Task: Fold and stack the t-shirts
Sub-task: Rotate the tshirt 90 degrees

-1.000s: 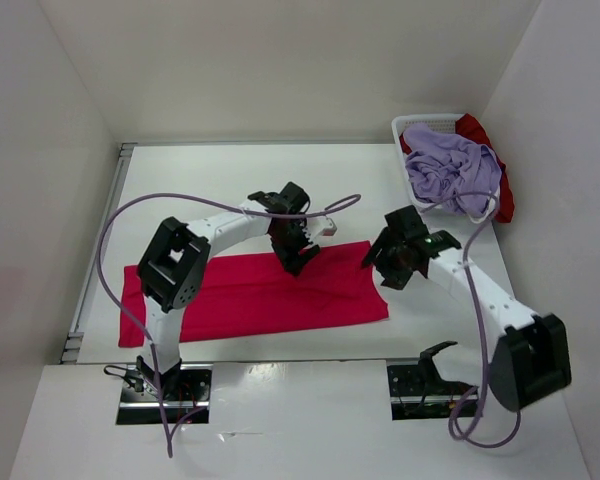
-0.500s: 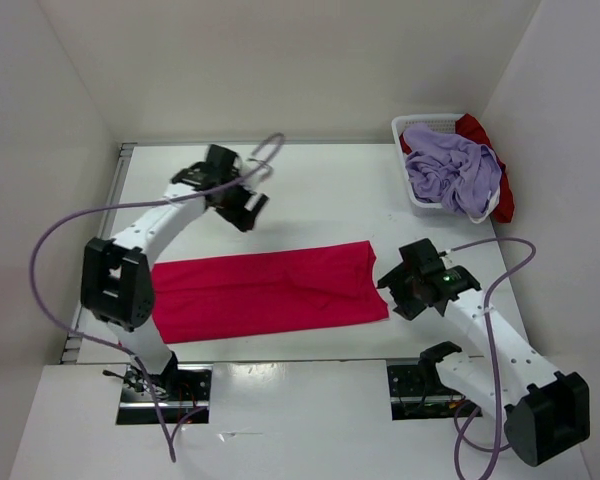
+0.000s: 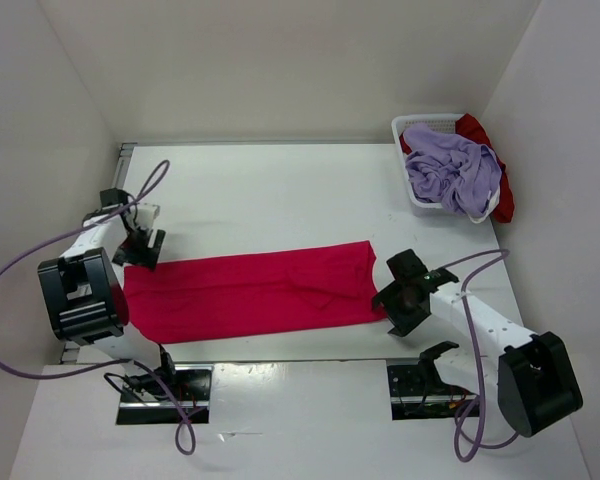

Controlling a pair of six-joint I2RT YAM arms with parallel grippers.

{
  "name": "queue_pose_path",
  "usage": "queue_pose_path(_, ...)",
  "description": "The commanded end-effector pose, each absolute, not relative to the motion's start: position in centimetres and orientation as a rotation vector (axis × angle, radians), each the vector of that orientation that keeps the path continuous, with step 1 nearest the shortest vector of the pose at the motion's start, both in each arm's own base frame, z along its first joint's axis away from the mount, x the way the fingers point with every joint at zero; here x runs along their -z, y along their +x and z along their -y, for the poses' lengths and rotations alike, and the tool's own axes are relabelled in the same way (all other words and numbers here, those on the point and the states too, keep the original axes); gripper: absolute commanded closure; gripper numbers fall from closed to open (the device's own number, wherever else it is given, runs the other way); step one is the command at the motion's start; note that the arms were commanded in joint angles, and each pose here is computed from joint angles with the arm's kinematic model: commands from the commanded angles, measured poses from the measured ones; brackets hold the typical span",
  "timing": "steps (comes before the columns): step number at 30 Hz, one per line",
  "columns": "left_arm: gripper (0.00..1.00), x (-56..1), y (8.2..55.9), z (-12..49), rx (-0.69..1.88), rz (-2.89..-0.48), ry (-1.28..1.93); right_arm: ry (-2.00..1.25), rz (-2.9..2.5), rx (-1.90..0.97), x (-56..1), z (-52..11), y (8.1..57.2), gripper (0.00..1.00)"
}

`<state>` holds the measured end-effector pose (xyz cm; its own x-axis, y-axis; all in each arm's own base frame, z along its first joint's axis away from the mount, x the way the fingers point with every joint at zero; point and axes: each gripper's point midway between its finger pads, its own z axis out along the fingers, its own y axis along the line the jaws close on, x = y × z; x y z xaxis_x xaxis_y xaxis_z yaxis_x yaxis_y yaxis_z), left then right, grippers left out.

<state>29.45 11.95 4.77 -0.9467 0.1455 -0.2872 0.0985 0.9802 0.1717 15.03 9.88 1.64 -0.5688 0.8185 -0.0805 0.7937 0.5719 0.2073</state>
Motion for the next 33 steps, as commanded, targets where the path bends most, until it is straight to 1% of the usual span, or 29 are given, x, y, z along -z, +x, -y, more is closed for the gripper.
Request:
queue_pose_path(1, 0.12, -5.7, 29.3, -16.1, -0.343, -2.781, 0.151, 1.359, -2.612, -0.279, -1.6, -10.7, 16.0, 0.28)
queue_pose_path(6, 0.12, -3.6, 28.3, -17.5, -0.375, -2.839, 0.13, 1.329, -2.675, -0.201, -0.6, -10.8, 16.3, 0.28)
queue_pose_path(9, 0.12, -2.7, 27.7, -17.3, -0.363, -2.861, 0.146, 1.304, -2.692, -0.149, -0.3, -10.5, 16.7, 0.28)
queue_pose_path(12, 0.12, -2.2, 27.0, -17.5, -0.371, -2.879, 0.146, 1.285, -2.694, -0.156, -0.4, -10.7, 17.1, 0.41)
queue_pose_path(13, 0.12, -2.2, 26.9, -17.6, -0.383, -2.882, 0.144, 1.288, -2.702, -0.143, -0.2, -10.7, 17.0, 0.56)
queue_pose_path(17, 0.12, -1.7, 25.9, -18.3, -0.379, -2.906, 0.113, 1.272, -2.715, -0.156, -0.1, -11.3, 18.0, 0.92)
queue_pose_path(19, 0.12, -1.9, 25.7, -18.9, -0.369, -2.906, 0.08, 1.213, -2.736, -0.179, -0.7, -11.9, 19.1, 0.99)
queue_pose_path(20, 0.12, -2.2, 26.0, -19.0, -0.376, -2.896, 0.079, 1.165, -2.718, -0.201, -1.3, -12.4, 20.9, 1.0)
queue_pose_path(21, 0.12, -2.1, 25.4, -19.4, -0.373, -2.91, 0.071, 1.146, -2.716, -0.167, -1.5, -12.2, 21.7, 1.0)
queue_pose_path(24, 0.12, -2.9, 25.2, -19.9, -0.356, -2.904, 0.051, 1.001, -2.724, -0.064, -1.4, -11.9, 26.5, 1.0)
queue_pose_path(25, 0.12, -3.1, 25.3, -19.8, -0.34, -2.906, 0.053, 0.963, -2.726, -0.072, -1.5, -11.9, 26.8, 1.0)
queue_pose_path(26, 0.12, -3.5, 25.2, -20.0, -0.351, -2.895, 0.039, 0.942, -2.725, -0.074, -1.0, -12.4, 29.2, 1.0)
queue_pose_path(27, 0.12, -4.0, 25.0, -19.9, -0.347, -2.9, 0.039, 0.904, -2.724, -0.036, -0.7, -12.3, 30.5, 1.0)
queue_pose_path(28, 0.12, -4.3, 24.8, -19.8, -0.348, -2.901, 0.053, 0.821, -2.726, -0.021, -0.3, -13.1, 33.7, 1.0)
queue_pose_path(30, 0.12, -4.8, 24.5, -19.4, -0.32, -2.913, 0.057, 0.741, -2.705, 0.009, -0.3, -13.7, 37.4, 1.0)
queue_pose_path(31, 0.12, -5.2, 24.8, -19.2, -0.297, -2.905, 0.061, 0.667, -2.677, 0.038, -0.3, -14.2, 41.0, 1.0)
queue_pose_path(32, 0.12, -5.6, 24.8, -19.0, -0.285, -2.898, 0.063, 0.628, -2.61, -0.001, -2.8, -14.8, 43.6, 0.98)
queue_pose_path(33, 0.12, -5.8, 24.5, -18.8, -0.272, -2.914, 0.064, 0.594, -2.638, 0.045, -0.6, -15.0, 44.9, 0.91)
